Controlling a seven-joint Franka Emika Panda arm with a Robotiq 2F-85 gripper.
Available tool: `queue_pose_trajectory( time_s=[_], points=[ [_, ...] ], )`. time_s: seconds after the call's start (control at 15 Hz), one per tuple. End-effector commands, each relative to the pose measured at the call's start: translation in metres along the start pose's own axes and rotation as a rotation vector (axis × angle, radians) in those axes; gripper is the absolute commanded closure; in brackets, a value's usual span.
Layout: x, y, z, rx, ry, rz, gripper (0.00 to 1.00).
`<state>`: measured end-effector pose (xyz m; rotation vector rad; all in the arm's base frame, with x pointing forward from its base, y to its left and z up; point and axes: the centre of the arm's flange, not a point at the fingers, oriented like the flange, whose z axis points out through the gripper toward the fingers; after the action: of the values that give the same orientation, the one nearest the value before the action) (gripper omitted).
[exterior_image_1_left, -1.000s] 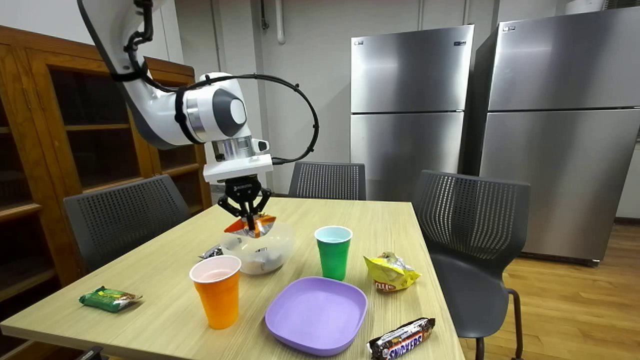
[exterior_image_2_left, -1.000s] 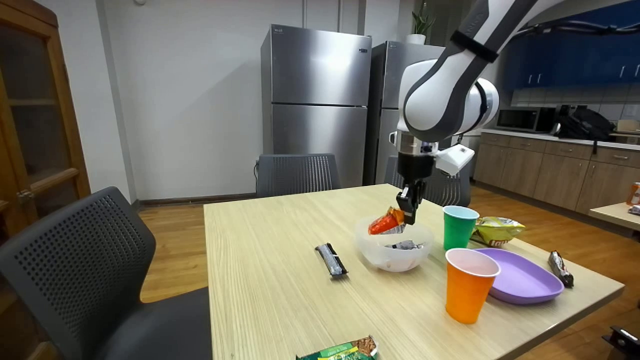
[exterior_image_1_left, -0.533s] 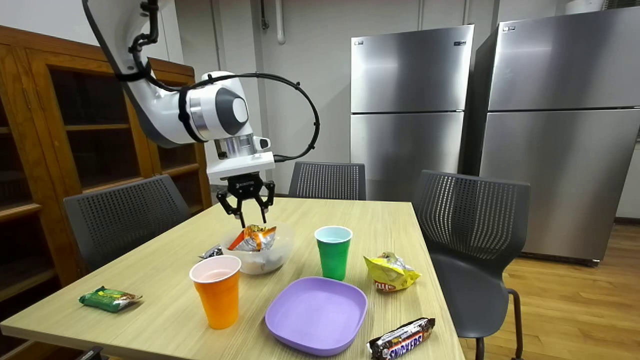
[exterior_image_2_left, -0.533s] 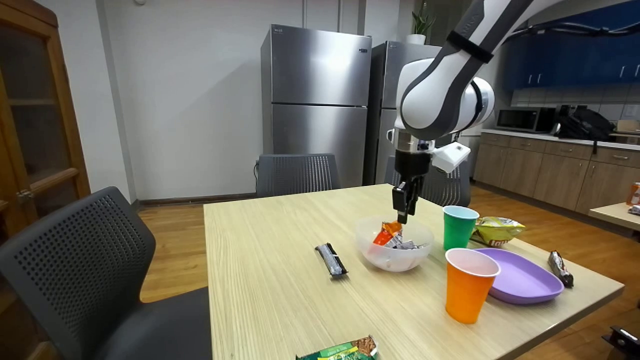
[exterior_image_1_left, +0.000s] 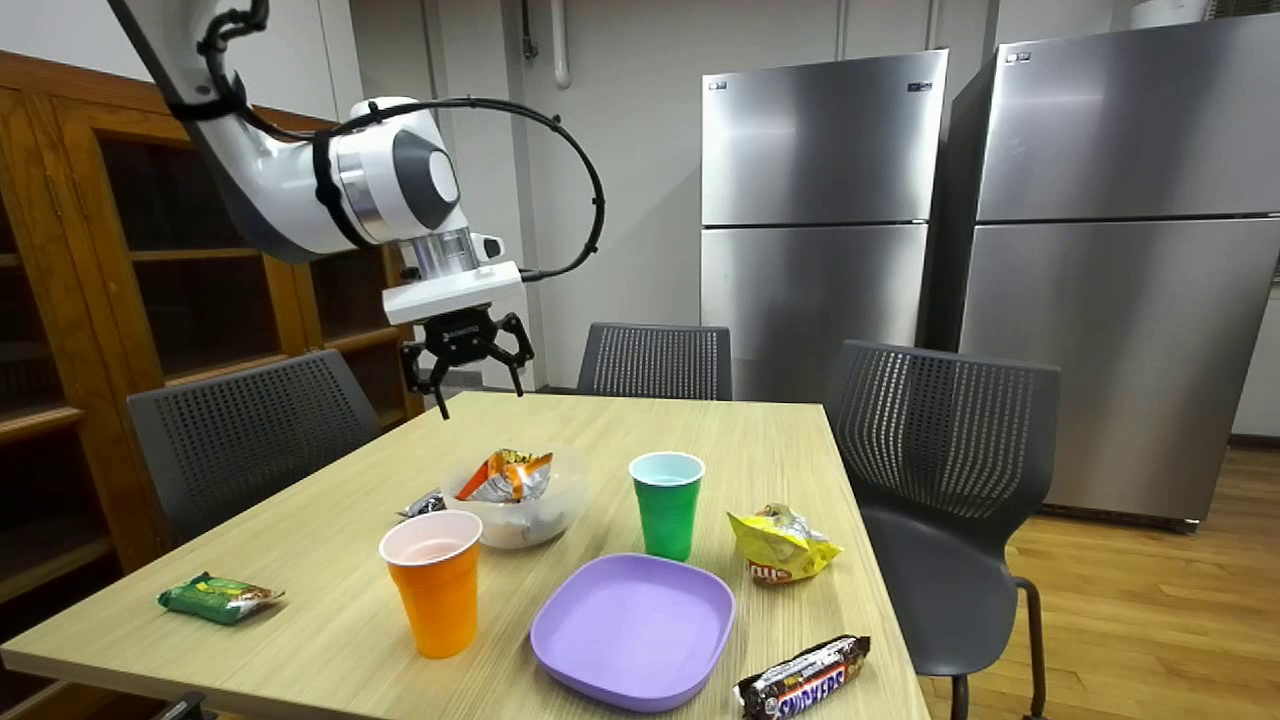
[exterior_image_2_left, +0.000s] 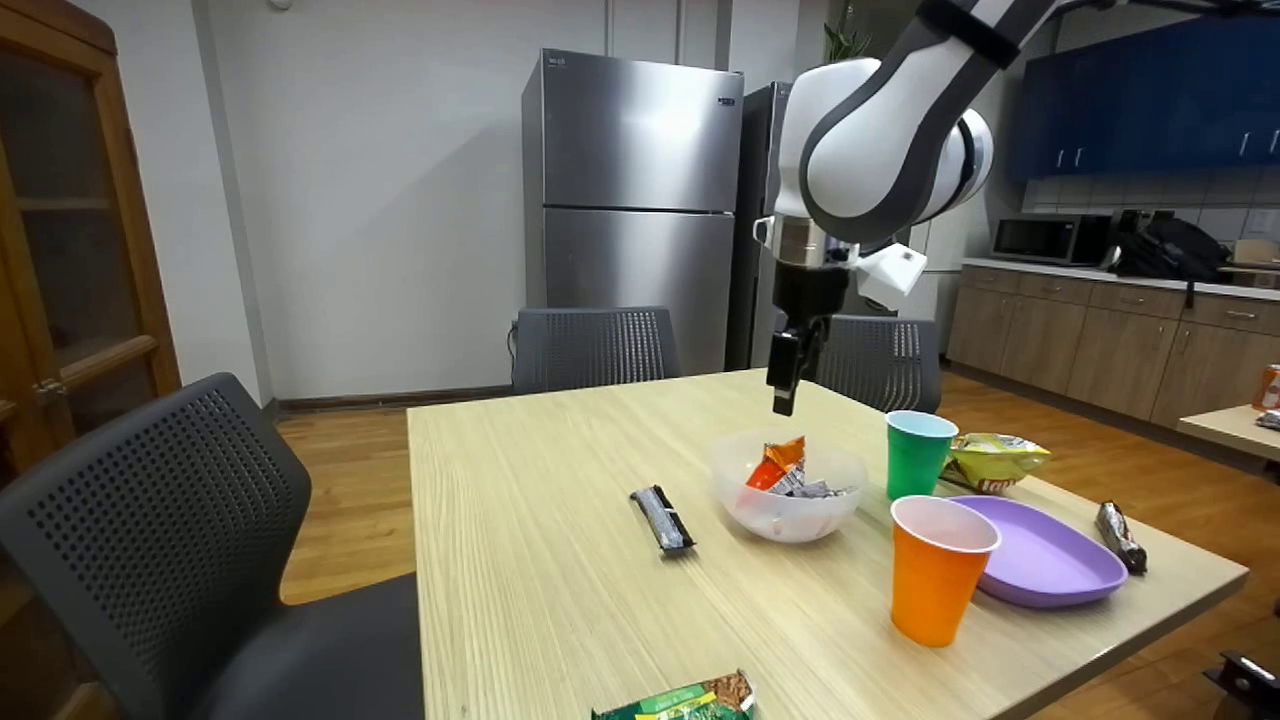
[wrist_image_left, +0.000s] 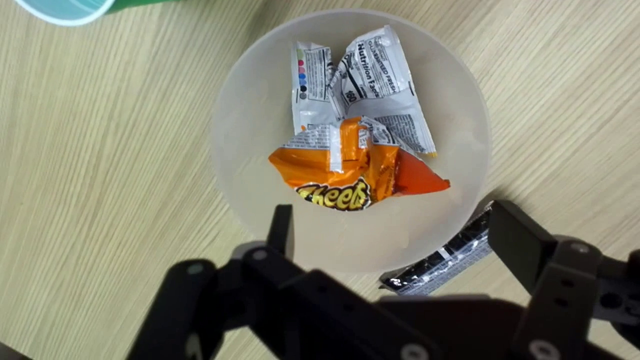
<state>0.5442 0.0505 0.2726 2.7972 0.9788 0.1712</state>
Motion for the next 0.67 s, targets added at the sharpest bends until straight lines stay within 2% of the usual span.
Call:
queue_pose_trajectory(
  time_s=[0.0, 0.6],
  points=[
    [0.0013, -0.0024, -0.0025, -0.001, 0.003, -0.004, 0.0],
    [-0.0014, -0.0011, 0.0035, 0.004, -0.007, 0.001, 0.0]
  ],
)
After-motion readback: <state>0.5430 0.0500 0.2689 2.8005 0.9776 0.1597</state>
